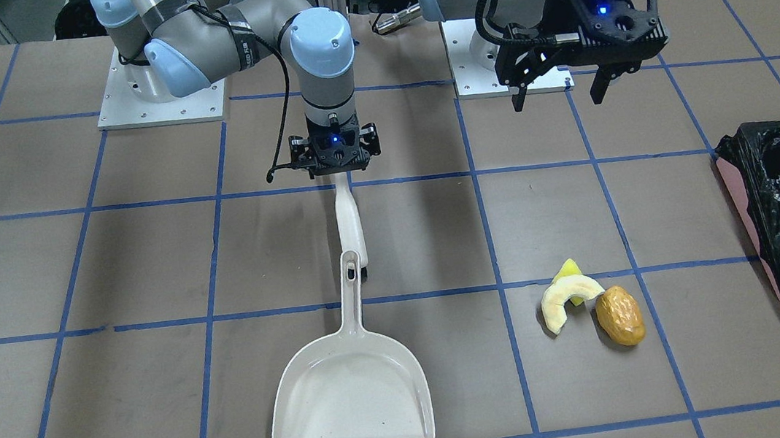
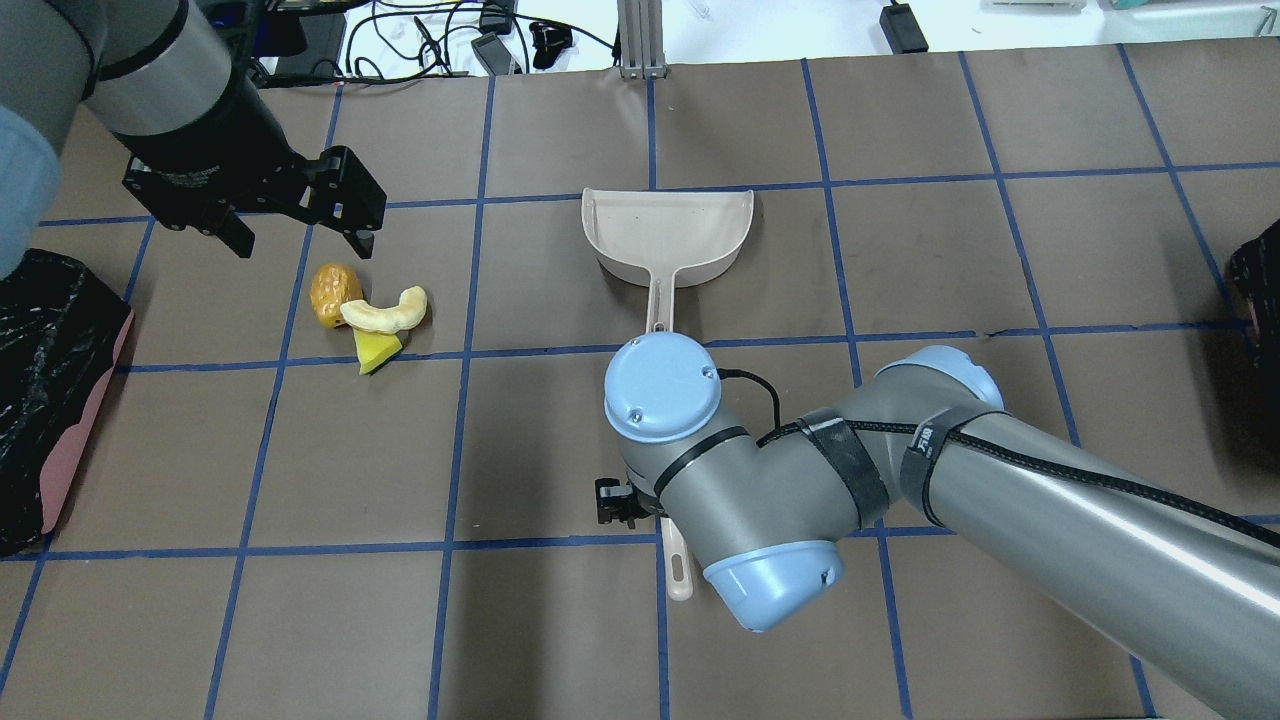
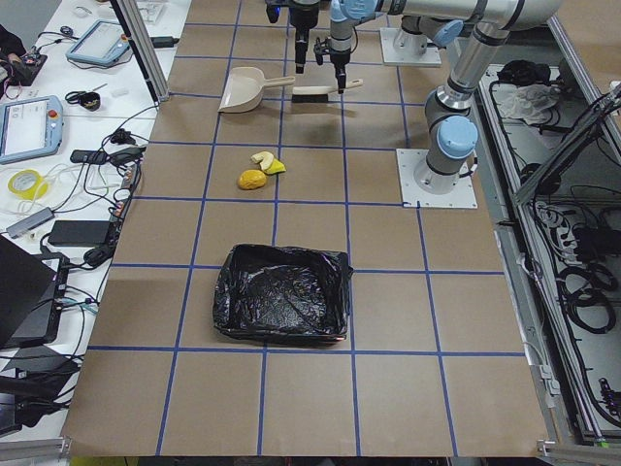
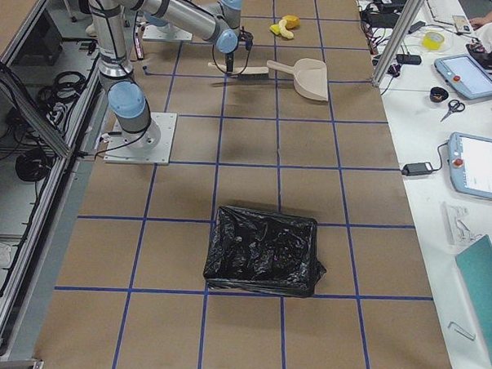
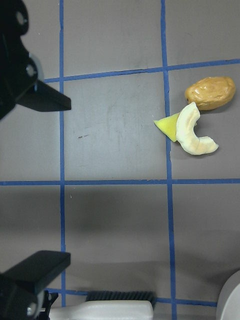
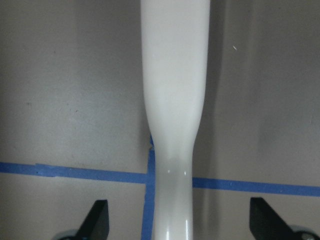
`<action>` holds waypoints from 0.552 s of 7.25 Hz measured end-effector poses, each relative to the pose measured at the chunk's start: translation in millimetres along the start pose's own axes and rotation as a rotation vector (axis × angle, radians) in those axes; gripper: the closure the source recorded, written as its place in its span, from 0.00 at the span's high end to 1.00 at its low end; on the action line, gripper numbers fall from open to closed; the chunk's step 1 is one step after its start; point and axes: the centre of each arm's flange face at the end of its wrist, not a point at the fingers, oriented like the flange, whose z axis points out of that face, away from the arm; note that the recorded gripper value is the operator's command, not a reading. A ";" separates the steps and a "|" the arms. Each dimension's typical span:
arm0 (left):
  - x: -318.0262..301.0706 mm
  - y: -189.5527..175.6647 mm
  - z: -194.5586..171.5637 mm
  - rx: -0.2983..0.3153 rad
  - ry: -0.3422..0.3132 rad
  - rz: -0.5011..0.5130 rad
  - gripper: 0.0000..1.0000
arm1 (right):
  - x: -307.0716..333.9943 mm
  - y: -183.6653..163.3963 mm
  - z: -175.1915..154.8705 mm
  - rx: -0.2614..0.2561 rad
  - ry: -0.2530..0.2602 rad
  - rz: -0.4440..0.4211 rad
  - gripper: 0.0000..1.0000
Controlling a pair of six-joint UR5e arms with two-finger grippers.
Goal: Sweep and dump trash in nearest bin
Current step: 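Reach the right gripper down and grasp the white brush handle, then reach the left gripper to the white dustpan and grasp its handle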
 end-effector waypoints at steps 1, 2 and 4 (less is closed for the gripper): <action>-1.2 -5.3 1.5 0.004 0.001 -0.003 1.00 | -1.9 3.2 -2.1 0.000 -0.003 -0.001 0.75; -2.5 -18.8 6.0 0.010 0.004 -0.008 1.00 | -4.2 5.9 -4.0 -0.005 -0.019 0.010 0.75; 5.2 -73.0 43.7 0.045 0.056 -0.008 1.00 | -7.4 9.1 -5.1 -0.021 -0.047 0.037 0.78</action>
